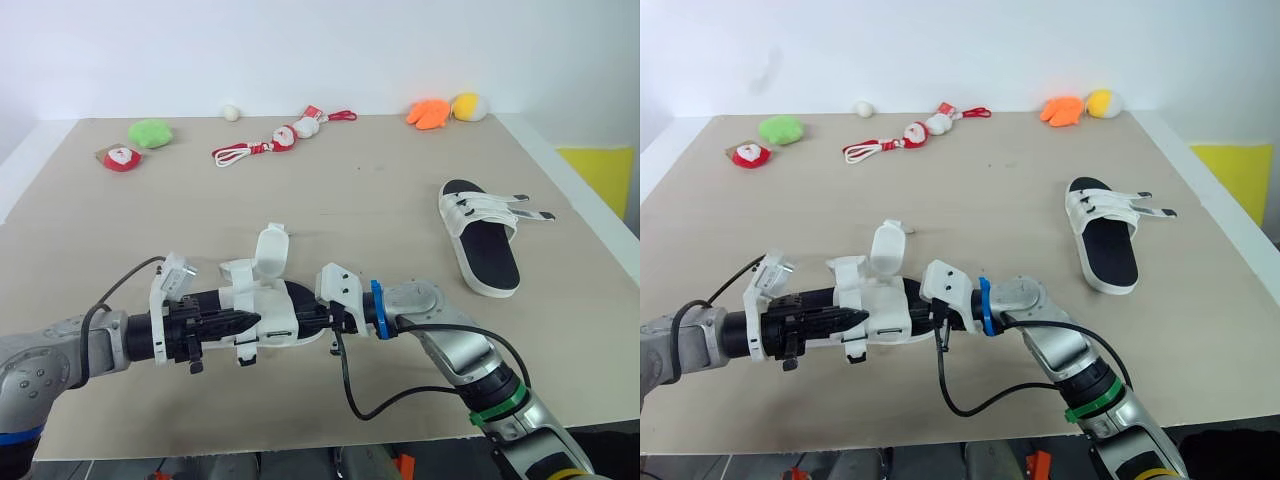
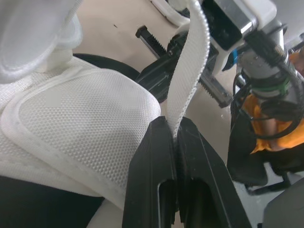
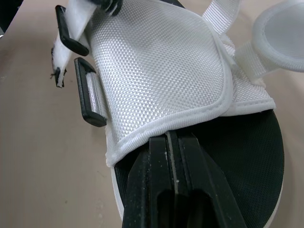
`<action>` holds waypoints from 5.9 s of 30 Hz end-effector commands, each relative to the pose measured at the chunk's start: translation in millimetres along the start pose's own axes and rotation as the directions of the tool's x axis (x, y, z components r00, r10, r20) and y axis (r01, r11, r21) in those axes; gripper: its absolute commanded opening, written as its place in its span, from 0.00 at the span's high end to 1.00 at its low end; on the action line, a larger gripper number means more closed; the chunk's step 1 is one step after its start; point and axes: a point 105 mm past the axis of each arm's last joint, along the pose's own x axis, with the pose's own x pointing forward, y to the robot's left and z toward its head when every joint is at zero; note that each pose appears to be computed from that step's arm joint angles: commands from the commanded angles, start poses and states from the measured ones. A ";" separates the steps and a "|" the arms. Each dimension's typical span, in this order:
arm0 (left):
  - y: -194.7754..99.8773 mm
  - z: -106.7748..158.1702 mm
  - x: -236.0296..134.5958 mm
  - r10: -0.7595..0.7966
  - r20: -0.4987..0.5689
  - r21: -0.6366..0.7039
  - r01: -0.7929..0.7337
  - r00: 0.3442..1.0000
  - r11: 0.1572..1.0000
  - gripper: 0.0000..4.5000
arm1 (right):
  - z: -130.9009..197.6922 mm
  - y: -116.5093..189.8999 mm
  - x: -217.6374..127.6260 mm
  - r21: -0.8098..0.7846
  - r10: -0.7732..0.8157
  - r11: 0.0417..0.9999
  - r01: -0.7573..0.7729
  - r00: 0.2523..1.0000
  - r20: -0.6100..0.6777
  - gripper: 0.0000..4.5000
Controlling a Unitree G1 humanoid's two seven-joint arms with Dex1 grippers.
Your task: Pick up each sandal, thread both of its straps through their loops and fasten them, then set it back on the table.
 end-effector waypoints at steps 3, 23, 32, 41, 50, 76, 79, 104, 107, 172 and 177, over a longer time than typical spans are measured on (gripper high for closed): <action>-6.2 2.6 -0.7 -0.006 -0.007 0.052 0.007 1.000 0.999 0.93 | 9.0 3.1 2.3 -0.021 0.015 1.000 -0.014 0.999 0.031 1.00; -40.1 -17.4 -58.2 0.010 -0.014 -0.064 -0.011 1.000 0.998 0.01 | 7.2 9.2 7.0 -0.004 0.052 0.999 -0.052 0.998 0.038 1.00; -13.4 -59.2 -40.6 0.103 -0.129 -0.007 -0.105 0.986 0.994 0.01 | 7.4 6.6 6.2 -0.012 0.055 0.998 -0.054 0.998 0.033 1.00; 0.4 -56.7 -32.1 0.121 -0.078 0.028 -0.119 0.990 0.992 0.01 | 6.9 5.8 4.9 -0.014 0.051 0.999 -0.050 0.998 0.031 1.00; -2.1 -51.3 -12.2 0.057 -0.048 0.011 -0.057 0.997 0.998 0.10 | 7.0 4.8 4.5 -0.015 0.046 0.999 -0.046 0.999 0.029 1.00; -51.1 -106.6 -24.7 -0.096 -0.356 -0.039 0.088 0.929 0.995 0.97 | 7.0 5.2 5.0 -0.004 0.043 0.999 -0.043 0.998 0.034 1.00; -50.2 -109.7 -25.7 -0.088 -0.367 -0.030 0.083 0.926 0.996 0.97 | 7.2 4.7 5.5 -0.005 0.045 0.999 -0.045 0.998 0.035 1.00; 4.0 -74.1 -78.3 0.425 -0.160 0.716 -0.192 0.891 0.671 0.00 | 5.1 9.4 9.9 0.000 0.074 0.997 -0.074 0.996 0.044 1.00; 10.6 -59.0 -81.7 0.449 -0.047 0.923 -0.133 0.892 0.361 0.00 | 6.8 9.3 11.4 -0.002 0.077 0.997 -0.077 0.996 0.049 1.00; -52.8 -2.2 -8.2 -0.087 0.126 0.613 -0.009 0.988 0.790 1.00 | 10.4 3.1 10.5 -0.007 0.067 0.998 -0.067 0.996 0.052 1.00; -33.9 -4.3 -13.3 0.018 -0.008 0.844 -0.003 1.000 0.536 1.00 | 9.2 4.4 10.1 -0.006 0.070 0.998 -0.070 0.996 0.050 1.00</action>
